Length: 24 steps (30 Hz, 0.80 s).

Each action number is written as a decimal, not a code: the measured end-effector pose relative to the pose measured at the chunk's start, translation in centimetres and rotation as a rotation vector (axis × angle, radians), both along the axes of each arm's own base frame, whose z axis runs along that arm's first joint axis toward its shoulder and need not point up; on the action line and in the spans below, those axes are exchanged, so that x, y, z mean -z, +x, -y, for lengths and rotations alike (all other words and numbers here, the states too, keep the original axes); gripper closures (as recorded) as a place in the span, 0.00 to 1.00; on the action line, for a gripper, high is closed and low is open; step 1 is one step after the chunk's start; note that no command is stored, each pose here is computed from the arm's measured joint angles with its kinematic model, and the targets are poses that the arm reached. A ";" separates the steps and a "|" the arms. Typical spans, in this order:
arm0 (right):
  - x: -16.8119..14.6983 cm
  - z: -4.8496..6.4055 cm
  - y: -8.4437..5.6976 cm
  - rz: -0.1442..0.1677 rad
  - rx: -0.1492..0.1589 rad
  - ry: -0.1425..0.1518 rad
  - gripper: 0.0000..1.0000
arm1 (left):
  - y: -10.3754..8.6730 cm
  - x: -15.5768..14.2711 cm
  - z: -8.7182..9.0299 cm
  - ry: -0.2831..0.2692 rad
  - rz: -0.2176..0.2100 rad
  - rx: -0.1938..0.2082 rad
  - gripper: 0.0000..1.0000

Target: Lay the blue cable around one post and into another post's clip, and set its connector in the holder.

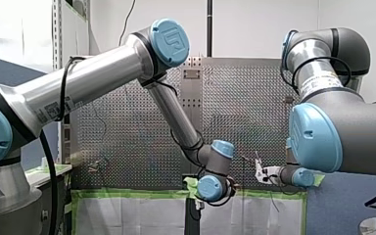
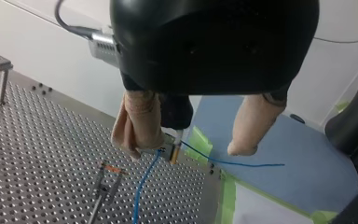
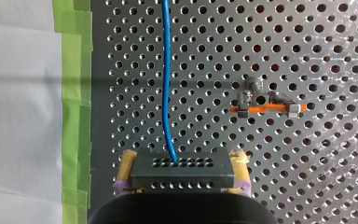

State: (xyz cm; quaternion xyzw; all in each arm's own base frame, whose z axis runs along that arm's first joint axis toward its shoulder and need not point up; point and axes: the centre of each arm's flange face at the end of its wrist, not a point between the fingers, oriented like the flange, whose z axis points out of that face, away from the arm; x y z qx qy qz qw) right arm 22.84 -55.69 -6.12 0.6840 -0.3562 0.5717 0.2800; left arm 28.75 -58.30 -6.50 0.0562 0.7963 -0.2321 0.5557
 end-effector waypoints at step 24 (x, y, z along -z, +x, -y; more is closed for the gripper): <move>0.2 0.0 -0.5 -0.031 0.019 0.003 1.00 | 3.3 3.6 -0.1 0.085 0.029 -0.128 0.00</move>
